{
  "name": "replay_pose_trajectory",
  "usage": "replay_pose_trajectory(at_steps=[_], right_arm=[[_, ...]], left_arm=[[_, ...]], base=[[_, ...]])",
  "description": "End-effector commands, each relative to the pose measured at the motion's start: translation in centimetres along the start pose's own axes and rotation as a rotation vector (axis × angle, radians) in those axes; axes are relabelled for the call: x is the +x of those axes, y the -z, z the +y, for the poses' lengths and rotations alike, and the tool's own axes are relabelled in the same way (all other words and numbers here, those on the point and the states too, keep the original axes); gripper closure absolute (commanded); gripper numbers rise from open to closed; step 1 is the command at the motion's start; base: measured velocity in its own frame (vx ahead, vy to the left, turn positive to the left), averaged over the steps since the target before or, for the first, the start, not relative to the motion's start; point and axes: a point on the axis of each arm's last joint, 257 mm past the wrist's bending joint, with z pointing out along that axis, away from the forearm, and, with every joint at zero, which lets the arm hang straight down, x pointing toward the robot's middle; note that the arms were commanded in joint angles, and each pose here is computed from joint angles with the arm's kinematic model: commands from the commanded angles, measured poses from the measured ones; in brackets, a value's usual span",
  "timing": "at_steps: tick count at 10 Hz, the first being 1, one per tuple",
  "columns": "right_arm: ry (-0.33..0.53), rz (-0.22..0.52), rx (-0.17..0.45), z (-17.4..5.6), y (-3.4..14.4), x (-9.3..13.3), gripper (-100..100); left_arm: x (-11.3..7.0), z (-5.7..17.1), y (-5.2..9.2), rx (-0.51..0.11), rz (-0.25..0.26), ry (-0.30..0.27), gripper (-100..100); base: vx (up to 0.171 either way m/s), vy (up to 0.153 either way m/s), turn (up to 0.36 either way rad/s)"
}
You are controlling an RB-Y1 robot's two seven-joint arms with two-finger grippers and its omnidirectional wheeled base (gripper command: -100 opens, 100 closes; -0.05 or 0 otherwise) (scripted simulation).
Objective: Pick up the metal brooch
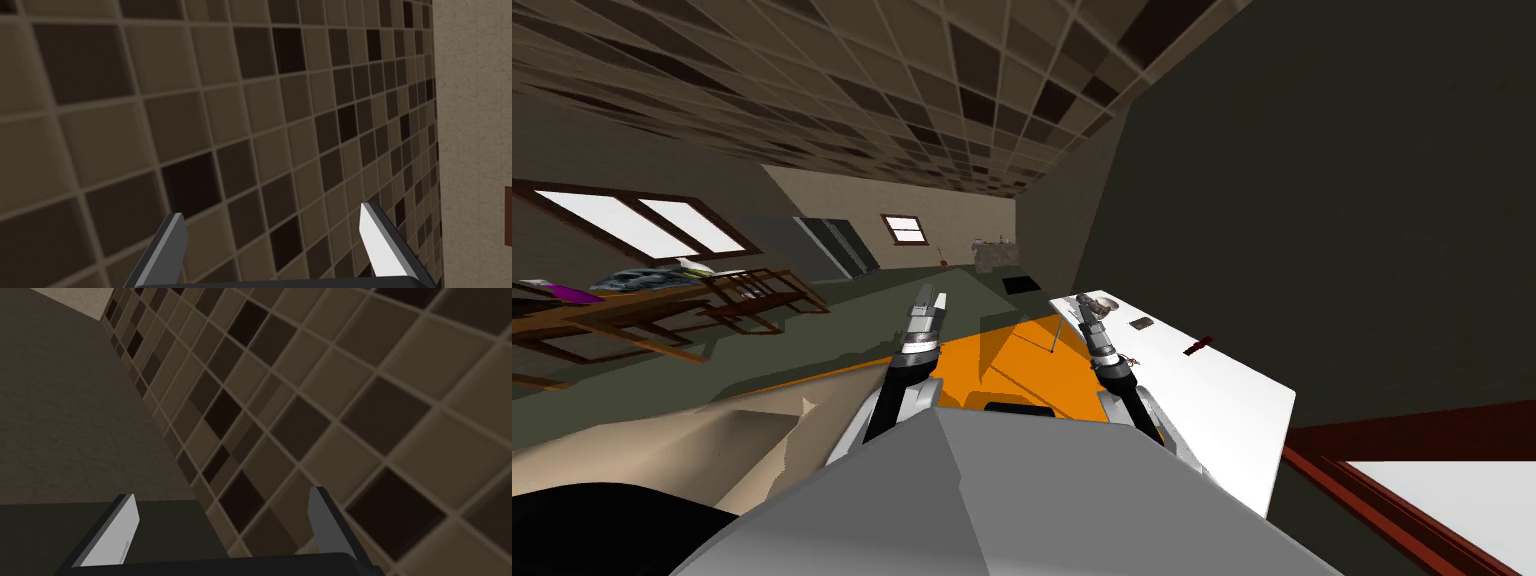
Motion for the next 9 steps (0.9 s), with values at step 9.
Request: replay_pose_trajectory(at_steps=[9], right_arm=[[0.175,0.422,0.087,-6.2,4.4,8.2,-100]], left_arm=[[0.0,0.0,0.0,0.000,0.000,0.000,0]], base=[[0.003,0.051,0.137]])
